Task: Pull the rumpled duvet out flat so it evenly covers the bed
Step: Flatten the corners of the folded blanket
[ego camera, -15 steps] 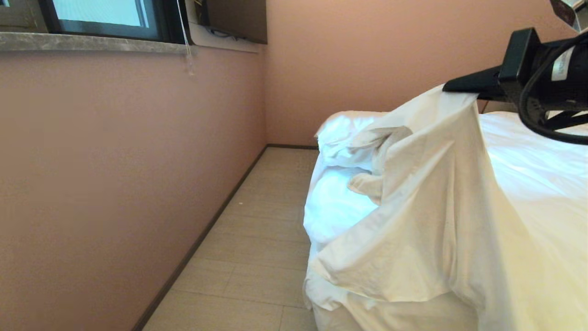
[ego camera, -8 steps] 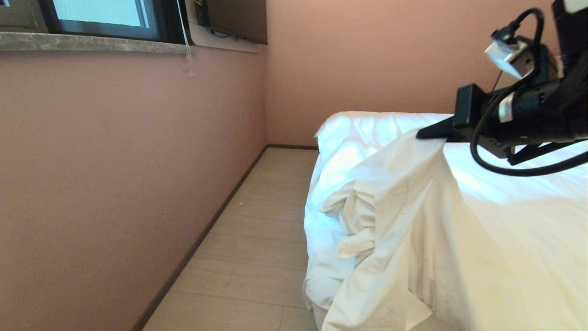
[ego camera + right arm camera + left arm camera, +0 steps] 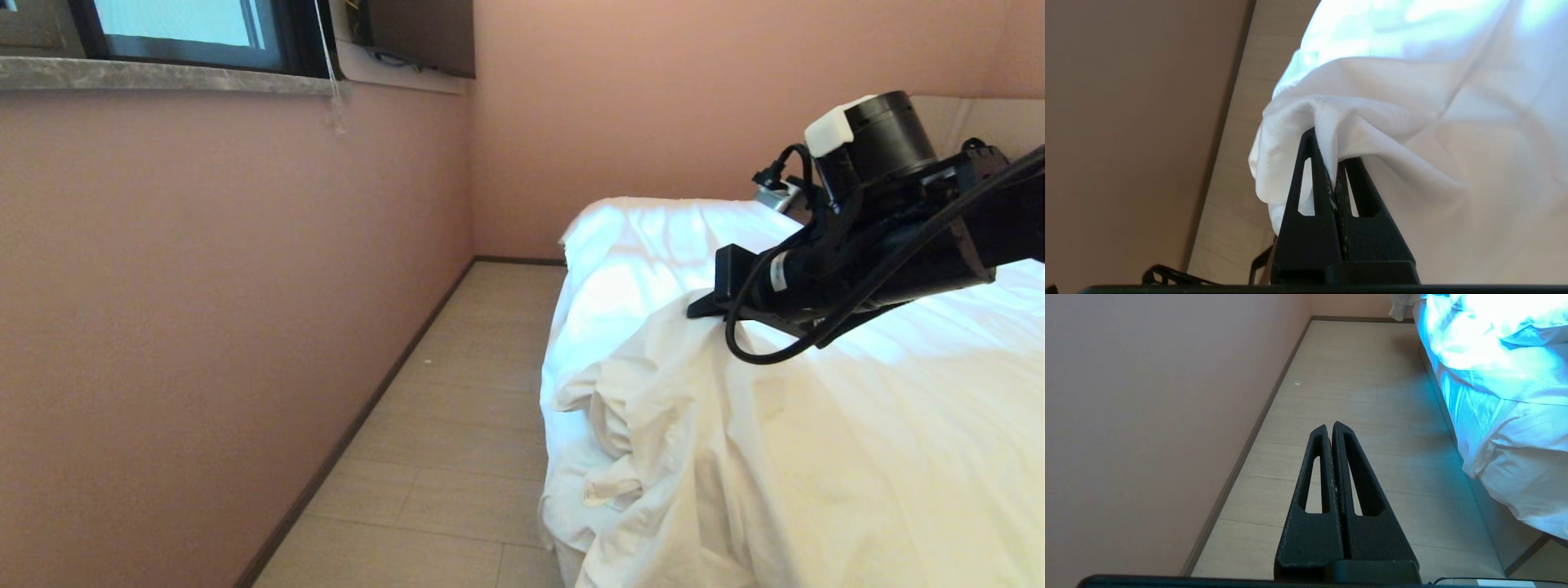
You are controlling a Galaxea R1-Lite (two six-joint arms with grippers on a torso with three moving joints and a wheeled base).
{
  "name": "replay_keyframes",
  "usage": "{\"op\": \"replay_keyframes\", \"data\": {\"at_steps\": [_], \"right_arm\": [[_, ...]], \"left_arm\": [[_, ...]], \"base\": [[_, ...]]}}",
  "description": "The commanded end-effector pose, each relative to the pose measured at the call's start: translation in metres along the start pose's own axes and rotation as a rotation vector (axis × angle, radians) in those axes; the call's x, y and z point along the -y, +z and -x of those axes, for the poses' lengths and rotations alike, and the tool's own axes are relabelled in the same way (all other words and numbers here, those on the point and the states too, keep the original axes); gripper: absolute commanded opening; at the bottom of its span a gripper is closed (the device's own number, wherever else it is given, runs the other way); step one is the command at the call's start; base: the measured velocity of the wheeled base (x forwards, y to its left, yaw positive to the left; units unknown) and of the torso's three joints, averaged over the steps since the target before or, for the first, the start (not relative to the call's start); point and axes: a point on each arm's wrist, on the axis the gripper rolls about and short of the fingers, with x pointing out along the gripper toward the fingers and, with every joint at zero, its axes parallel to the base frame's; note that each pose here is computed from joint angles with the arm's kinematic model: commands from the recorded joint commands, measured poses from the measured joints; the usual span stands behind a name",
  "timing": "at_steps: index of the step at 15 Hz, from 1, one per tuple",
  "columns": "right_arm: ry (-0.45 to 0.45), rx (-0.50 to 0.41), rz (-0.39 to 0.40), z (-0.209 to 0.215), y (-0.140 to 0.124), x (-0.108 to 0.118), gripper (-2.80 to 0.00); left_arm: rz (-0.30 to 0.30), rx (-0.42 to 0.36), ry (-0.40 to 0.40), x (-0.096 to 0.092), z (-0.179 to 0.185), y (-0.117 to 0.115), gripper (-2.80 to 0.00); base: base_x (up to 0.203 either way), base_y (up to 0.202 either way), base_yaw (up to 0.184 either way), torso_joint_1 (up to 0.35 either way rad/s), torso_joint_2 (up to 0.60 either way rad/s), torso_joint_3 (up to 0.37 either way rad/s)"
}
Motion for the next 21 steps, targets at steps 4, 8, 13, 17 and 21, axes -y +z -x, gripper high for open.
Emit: {"op": "replay_keyframes", "data": {"at_steps": [4,8,13,17,21], "right_arm": [[-0.059,0.027,-0.056,-0.035,0.009,0.012,-2.8],[-0.139,-0.036,-0.056,-0.07,-0.005,0.021,-2.8],[-0.199,-0.087,-0.057,-0.104,-0.015,0.031,0.0],[-0.222,-0.111,-0.061,-0.109,-0.02,0.035,0.0],[-0.153,-0.048,-0.033,-0.066,-0.017,0.012,0.0]], "left_arm": [[0.0,-0.001,0.001,0.0,0.0,0.0,-2.8],[0.0,-0.001,0.001,0.0,0.0,0.0,-2.8],[0.0,-0.001,0.002,0.0,0.0,0.0,-2.8],[0.0,-0.003,0.001,0.0,0.0,0.0,-2.8],[0.0,-0.002,0.001,0.0,0.0,0.0,-2.8]], "base": [[0.0,0.0,0.0,0.0,0.0,0.0],[0.0,0.0,0.0,0.0,0.0,0.0],[0.0,0.0,0.0,0.0,0.0,0.0],[0.0,0.0,0.0,0.0,0.0,0.0],[0.0,0.0,0.0,0.0,0.0,0.0]]}}
